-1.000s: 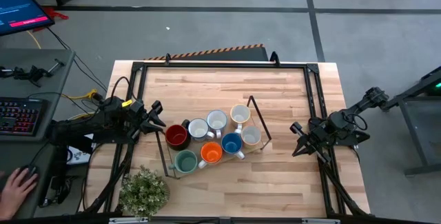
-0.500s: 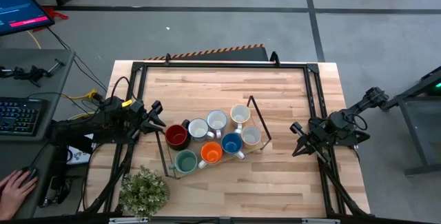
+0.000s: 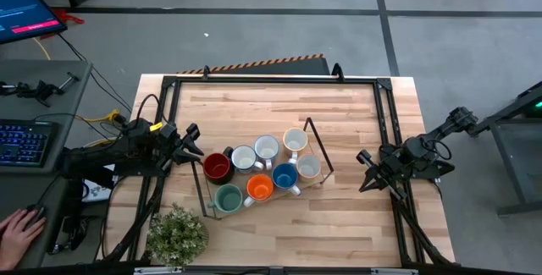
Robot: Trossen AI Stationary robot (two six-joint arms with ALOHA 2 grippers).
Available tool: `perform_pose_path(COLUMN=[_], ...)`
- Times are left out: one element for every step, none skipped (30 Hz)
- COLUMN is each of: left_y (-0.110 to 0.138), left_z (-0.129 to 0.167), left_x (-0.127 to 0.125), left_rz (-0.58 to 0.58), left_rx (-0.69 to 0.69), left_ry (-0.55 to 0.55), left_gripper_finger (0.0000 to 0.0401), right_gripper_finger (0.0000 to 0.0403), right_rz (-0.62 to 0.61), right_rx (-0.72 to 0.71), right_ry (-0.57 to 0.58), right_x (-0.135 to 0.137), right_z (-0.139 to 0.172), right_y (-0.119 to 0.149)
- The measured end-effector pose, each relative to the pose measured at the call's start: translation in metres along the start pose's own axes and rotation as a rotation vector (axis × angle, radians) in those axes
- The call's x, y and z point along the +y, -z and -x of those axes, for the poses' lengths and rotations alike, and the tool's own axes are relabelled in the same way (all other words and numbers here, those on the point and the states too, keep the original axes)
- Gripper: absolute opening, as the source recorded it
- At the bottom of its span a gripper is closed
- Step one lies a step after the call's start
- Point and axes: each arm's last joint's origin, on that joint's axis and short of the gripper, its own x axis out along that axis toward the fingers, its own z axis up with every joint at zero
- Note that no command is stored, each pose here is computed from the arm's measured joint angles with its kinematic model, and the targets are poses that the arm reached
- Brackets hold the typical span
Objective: Place coffee mugs
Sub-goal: Return to Home Position
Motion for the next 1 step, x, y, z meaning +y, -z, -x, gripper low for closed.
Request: perform_pose_path(left_y=[0.0000], left_z=[0.0000], left_x=[0.0000], left_rz=[0.000], left_rx=[0.000], left_ry=[0.000], left_gripper_finger=[0.0076], right_gripper_finger=[0.0000], right_rz=[0.000], right_rx=[0.000], right_ry=[0.000], right_x=[0.0000], right_z=[0.0000], right_y=[0.0000])
